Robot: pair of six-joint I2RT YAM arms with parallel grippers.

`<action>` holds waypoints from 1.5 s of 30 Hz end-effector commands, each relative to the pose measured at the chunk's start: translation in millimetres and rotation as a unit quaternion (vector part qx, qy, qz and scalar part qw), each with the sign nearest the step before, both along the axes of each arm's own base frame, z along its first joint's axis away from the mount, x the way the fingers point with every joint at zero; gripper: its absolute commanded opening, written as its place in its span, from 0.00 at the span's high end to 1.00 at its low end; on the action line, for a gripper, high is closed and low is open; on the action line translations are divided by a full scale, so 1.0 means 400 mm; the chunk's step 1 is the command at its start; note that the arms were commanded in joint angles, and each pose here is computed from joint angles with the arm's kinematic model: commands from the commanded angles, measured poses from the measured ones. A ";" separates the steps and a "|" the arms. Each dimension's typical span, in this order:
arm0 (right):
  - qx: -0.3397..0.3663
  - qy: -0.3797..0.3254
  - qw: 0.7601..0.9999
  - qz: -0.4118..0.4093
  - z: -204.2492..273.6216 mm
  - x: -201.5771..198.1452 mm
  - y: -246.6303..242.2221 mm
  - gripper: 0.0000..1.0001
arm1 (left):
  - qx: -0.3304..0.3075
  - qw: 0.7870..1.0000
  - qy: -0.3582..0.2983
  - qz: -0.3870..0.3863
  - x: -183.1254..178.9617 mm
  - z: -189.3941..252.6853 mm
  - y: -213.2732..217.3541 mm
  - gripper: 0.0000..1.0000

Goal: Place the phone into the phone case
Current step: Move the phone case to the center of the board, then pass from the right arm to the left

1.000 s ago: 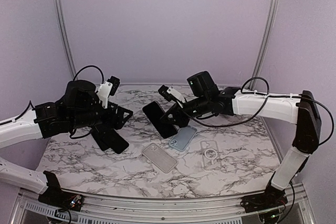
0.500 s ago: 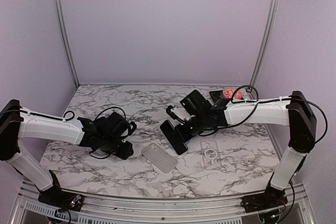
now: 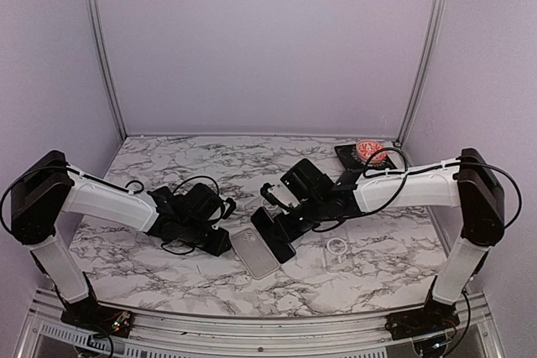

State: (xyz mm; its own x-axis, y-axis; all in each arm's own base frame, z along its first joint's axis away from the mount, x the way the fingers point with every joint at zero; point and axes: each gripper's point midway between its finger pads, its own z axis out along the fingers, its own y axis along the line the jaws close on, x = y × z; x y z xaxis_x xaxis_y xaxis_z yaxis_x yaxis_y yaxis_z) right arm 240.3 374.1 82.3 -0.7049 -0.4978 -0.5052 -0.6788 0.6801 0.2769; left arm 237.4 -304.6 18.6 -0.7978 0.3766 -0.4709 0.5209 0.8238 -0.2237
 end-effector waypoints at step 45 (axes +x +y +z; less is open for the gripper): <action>0.516 -0.312 0.729 0.325 0.750 -0.299 0.072 1.00 | -0.443 0.781 -0.348 -0.270 -0.281 0.748 -0.143 0.53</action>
